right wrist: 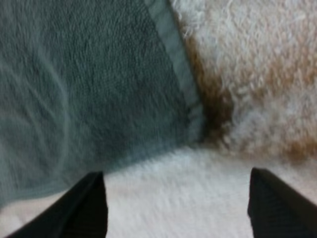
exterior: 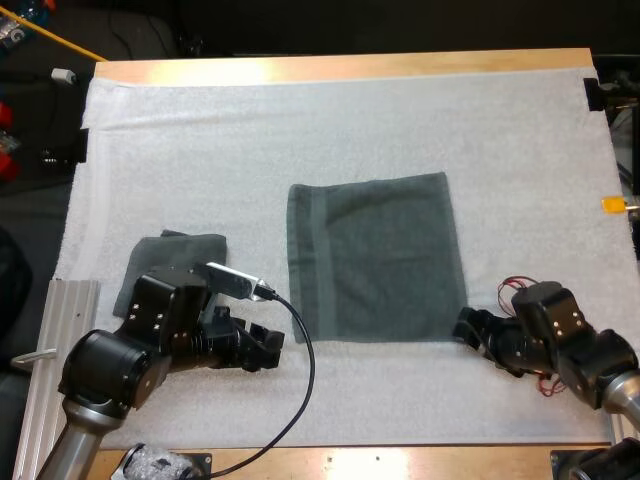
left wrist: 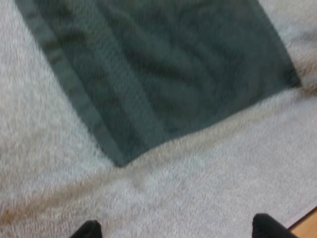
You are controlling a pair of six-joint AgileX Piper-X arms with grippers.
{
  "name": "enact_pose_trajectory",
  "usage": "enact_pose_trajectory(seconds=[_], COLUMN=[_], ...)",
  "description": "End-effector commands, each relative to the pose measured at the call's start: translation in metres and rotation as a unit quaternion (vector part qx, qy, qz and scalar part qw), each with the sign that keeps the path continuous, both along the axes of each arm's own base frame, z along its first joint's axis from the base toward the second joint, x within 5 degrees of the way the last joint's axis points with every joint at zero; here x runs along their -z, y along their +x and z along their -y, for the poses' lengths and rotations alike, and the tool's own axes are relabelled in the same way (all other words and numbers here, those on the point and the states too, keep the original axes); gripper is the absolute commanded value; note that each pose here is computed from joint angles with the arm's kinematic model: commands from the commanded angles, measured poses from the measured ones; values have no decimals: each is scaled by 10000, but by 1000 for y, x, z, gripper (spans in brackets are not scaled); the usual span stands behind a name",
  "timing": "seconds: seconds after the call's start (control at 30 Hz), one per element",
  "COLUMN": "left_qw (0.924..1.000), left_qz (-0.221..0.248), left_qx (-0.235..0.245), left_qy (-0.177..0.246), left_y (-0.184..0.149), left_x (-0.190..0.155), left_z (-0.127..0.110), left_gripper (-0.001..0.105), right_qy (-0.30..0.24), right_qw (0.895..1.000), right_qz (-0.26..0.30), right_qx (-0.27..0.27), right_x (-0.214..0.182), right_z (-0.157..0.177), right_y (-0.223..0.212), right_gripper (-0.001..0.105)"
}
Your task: Pick towel from pile, fold and stack
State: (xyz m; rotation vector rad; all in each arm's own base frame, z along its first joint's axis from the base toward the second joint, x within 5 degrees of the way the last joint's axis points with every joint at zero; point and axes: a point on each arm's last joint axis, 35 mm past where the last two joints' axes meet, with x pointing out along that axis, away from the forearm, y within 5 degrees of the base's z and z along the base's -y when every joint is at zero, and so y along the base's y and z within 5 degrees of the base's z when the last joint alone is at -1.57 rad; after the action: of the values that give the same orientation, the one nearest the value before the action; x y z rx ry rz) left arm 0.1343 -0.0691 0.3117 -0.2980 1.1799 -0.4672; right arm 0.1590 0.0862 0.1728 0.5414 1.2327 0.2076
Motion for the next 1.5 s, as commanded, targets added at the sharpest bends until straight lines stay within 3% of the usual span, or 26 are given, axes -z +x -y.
enact_pose_trajectory(seconds=[0.0,0.17,0.47,0.63,0.73,0.87,0.9,1.27,1.47], left_qw=[10000,9999,9998,9998,9998,9998,9998,9994,9952], left_qz=[-53,-99,-138,-138,-138,-138,-138,40,-607], left_qx=[-12,-11,47,47,47,47,47,184,272], left_qy=[-31,-11,-104,-104,-104,-104,-104,-275,-713], left_y=[-2,-2,-3,-3,-3,-3,-3,8,24], left_x=[1,4,4,4,4,4,4,10,46], left_z=[0,0,0,0,0,0,0,6,17], left_gripper=[59,59,59,59,59,59,59,59,59], right_qy=[204,241,94,178,188,182,169,-211,-278], right_qw=[9997,9994,9976,9982,9983,9983,9984,9998,9996], right_qz=[69,-66,-534,-376,-358,-353,-342,16,69], right_qx=[99,253,434,429,428,426,419,-15,13], right_x=[0,14,39,39,39,39,39,24,20], right_z=[-2,-5,-8,-10,-10,-10,-10,-4,-2], right_y=[4,10,18,22,23,23,23,13,10], right_gripper=[57,46,45,44,30,2,0,0,0])
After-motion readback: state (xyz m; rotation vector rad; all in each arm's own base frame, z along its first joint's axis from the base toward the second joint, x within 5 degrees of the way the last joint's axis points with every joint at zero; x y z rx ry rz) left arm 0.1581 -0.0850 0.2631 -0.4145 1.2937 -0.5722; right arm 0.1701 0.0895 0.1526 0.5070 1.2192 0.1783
